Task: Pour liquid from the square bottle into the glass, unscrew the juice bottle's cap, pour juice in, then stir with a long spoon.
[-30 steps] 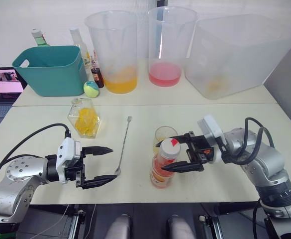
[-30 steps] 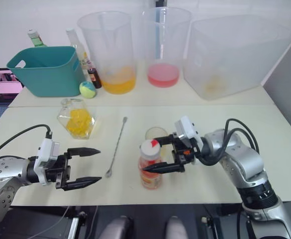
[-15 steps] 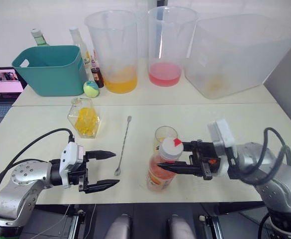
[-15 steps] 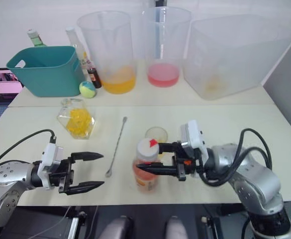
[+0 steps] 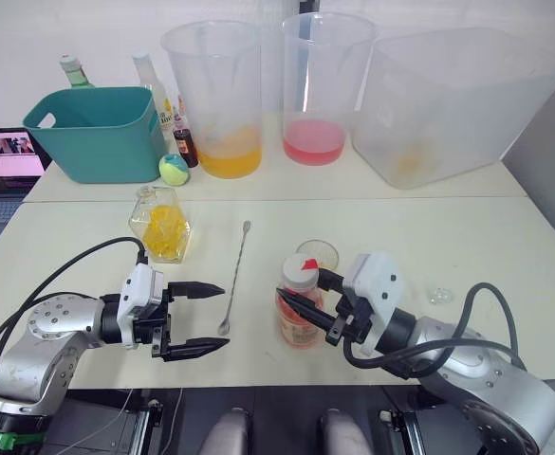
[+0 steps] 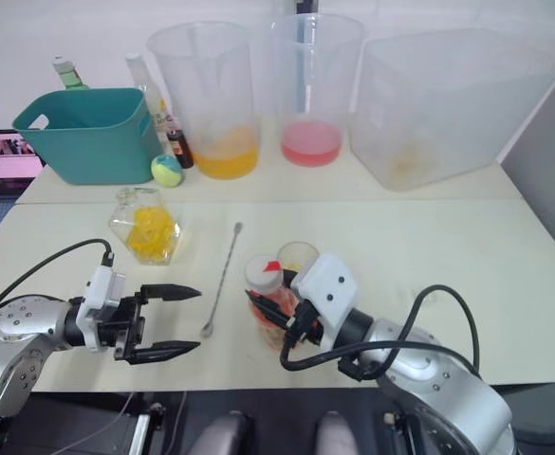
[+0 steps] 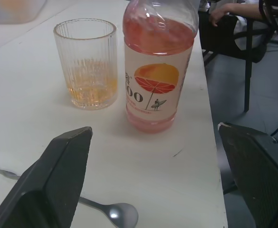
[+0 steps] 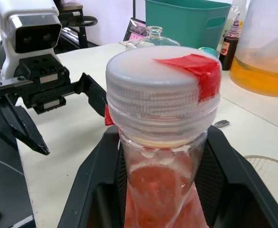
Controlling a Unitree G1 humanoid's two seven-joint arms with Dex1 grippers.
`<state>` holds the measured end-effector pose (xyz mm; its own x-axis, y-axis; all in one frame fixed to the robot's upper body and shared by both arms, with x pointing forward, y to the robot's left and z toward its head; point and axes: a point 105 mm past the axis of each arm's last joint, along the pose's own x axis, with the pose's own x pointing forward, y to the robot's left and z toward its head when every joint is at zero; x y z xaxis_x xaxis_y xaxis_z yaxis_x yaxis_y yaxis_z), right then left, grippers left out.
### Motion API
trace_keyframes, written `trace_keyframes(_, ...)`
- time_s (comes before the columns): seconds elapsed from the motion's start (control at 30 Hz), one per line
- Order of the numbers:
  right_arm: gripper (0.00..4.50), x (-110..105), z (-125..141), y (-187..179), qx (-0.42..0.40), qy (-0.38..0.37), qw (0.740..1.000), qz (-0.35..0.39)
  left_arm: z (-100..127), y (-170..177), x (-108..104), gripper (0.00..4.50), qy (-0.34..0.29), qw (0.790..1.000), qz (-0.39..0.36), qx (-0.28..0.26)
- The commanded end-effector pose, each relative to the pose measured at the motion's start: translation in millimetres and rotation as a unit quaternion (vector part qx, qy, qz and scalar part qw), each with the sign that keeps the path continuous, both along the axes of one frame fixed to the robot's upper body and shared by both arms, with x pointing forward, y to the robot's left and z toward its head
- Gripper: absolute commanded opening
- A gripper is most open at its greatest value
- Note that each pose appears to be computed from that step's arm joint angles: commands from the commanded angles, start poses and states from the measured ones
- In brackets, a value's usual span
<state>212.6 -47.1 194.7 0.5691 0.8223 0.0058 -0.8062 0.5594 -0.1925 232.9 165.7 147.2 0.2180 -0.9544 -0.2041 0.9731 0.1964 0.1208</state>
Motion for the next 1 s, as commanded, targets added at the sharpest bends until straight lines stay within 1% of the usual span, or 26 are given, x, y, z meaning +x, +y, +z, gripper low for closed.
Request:
trace_keyframes(0.03, 1.37, -2, -5, 3, 0.000, 0.010, 1.000, -0.002, 6, 0, 1, 4.50, -0.015, 1.000, -0.011, 0.005)
trace_keyframes(0.1, 1.37, -4, -8, 5, 0.008, 0.022, 1.000, 0.006, 6, 1, 0, 4.50, -0.014, 1.000, -0.011, 0.006)
trace_keyframes(0.23, 1.37, -5, -6, 8, 0.030, 0.026, 0.999, 0.018, 5, 2, 0, 4.50, -0.015, 1.000, -0.009, 0.008)
trace_keyframes(0.3, 2.40, -7, -3, 7, 0.040, 0.025, 0.998, 0.029, 6, 2, 1, 4.50, -0.015, 1.000, -0.008, 0.008)
trace_keyframes(0.5, 4.44, -6, 12, -6, 0.032, 0.008, 0.996, 0.080, 6, 2, 3, 4.50, -0.017, 1.000, -0.006, 0.008)
trace_keyframes(0.67, 4.47, -10, 14, -14, 0.002, 0.029, 0.986, 0.164, 6, 3, 5, 4.50, -0.025, 1.000, -0.001, 0.011)
trace_keyframes(0.73, 4.47, -8, 16, -20, -0.009, 0.042, 0.975, 0.218, 9, 4, 7, 4.50, -0.031, 0.999, 0.003, 0.011)
trace_keyframes(0.9, 4.47, 5, 9, -32, -0.028, 0.060, 0.955, 0.289, 10, 6, 5, 4.50, -0.034, 0.999, 0.006, 0.016)
trace_keyframes(1.0, 4.47, 17, 9, -36, -0.032, 0.062, 0.940, 0.333, 11, 9, 2, 4.50, -0.035, 0.999, 0.012, 0.020)
